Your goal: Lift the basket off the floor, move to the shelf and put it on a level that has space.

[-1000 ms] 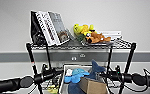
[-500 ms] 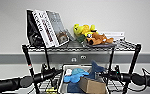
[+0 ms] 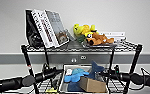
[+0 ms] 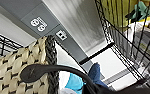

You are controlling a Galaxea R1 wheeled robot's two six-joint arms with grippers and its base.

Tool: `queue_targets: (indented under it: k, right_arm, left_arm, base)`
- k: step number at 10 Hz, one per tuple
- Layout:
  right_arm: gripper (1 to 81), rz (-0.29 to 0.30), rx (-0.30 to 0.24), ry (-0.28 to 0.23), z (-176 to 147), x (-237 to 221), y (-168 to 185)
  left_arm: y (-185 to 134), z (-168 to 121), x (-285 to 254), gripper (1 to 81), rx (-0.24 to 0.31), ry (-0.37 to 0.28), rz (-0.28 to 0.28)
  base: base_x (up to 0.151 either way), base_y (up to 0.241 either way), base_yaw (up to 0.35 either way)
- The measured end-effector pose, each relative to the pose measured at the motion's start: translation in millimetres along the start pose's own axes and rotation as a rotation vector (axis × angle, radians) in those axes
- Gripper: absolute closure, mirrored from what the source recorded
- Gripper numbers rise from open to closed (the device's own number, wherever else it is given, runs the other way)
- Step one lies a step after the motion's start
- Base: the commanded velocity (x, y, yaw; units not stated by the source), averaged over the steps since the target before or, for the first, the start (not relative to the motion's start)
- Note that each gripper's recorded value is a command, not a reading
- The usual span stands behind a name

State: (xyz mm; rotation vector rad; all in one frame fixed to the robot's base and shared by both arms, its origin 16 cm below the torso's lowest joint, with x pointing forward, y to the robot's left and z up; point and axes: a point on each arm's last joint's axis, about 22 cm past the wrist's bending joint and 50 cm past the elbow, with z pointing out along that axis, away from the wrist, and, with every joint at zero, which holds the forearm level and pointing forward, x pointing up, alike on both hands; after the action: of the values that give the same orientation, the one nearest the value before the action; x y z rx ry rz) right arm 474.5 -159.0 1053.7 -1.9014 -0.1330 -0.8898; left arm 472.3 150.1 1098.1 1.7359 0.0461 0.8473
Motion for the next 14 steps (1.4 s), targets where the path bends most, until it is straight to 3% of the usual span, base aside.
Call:
queue_targets:
  k: [6,14]
  right_arm:
    - [81.1,0.007,-0.034,0.059,21.3,31.6,22.2]
    - [81.1,-0.017,-0.104,0.084,44.7,68.6,48.2]
  left_arm:
    - [-30.9,33.2,24.6,81.1,0.042,0.036,-0.008]
    - [-27.3,67.3,70.1,81.1,0.062,0.057,0.033]
  base:
    - [0.0,0.0,0.0]
    - [0.0,0.0,0.0]
